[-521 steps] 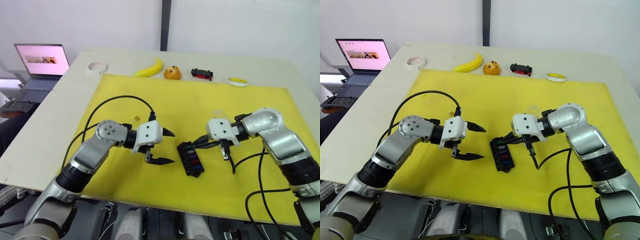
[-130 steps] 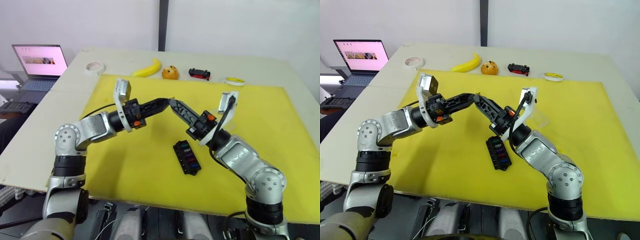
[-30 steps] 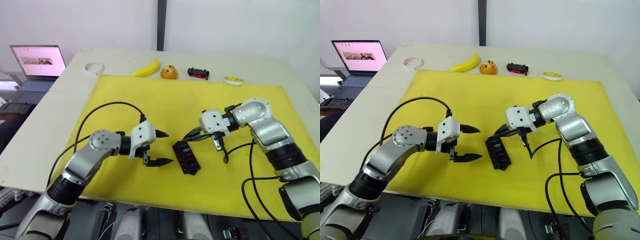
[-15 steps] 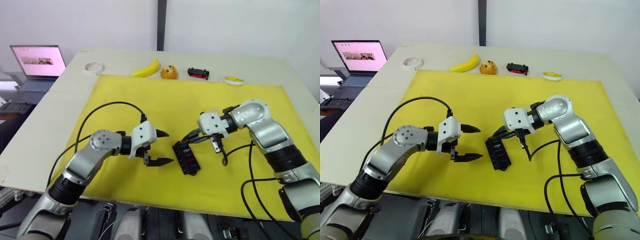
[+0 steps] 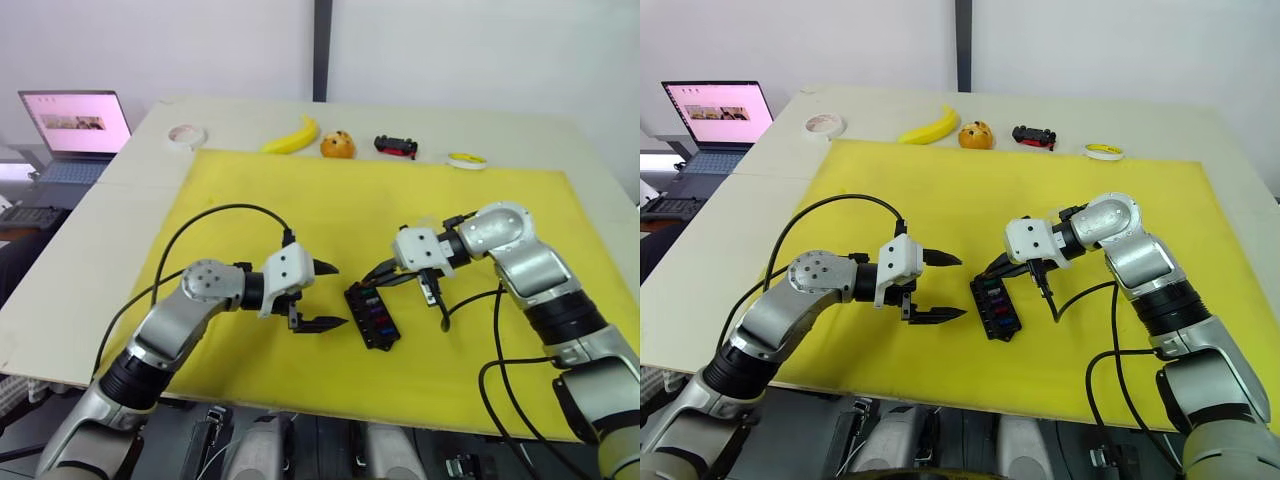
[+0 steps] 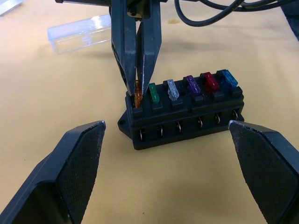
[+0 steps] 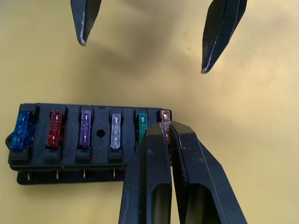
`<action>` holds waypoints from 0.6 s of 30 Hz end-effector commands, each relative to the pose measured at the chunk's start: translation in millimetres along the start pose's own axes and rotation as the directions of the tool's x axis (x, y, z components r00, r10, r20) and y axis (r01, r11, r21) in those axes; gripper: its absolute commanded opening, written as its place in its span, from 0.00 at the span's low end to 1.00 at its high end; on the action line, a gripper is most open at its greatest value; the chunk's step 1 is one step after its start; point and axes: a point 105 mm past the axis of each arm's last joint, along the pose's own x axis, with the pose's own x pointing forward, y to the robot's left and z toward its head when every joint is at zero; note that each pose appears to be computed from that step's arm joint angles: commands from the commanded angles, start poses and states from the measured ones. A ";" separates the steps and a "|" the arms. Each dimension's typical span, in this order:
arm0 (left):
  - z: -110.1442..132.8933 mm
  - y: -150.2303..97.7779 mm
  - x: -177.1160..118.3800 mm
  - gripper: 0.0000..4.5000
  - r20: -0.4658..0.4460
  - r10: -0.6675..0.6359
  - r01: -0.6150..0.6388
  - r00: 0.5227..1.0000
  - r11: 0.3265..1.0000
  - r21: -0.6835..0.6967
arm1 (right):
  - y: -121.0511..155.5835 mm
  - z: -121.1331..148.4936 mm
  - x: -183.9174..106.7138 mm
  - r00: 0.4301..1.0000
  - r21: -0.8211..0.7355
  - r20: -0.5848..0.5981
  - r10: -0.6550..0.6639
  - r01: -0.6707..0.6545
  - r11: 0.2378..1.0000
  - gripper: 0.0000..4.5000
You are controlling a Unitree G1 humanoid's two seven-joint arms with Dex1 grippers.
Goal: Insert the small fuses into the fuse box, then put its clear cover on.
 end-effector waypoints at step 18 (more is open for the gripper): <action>8.7 4.8 -3.7 0.98 0.026 0.020 -0.021 0.999 0.999 0.049 | -2.5 0.6 -4.0 1.000 -0.013 -0.014 0.000 0.000 1.000 0.00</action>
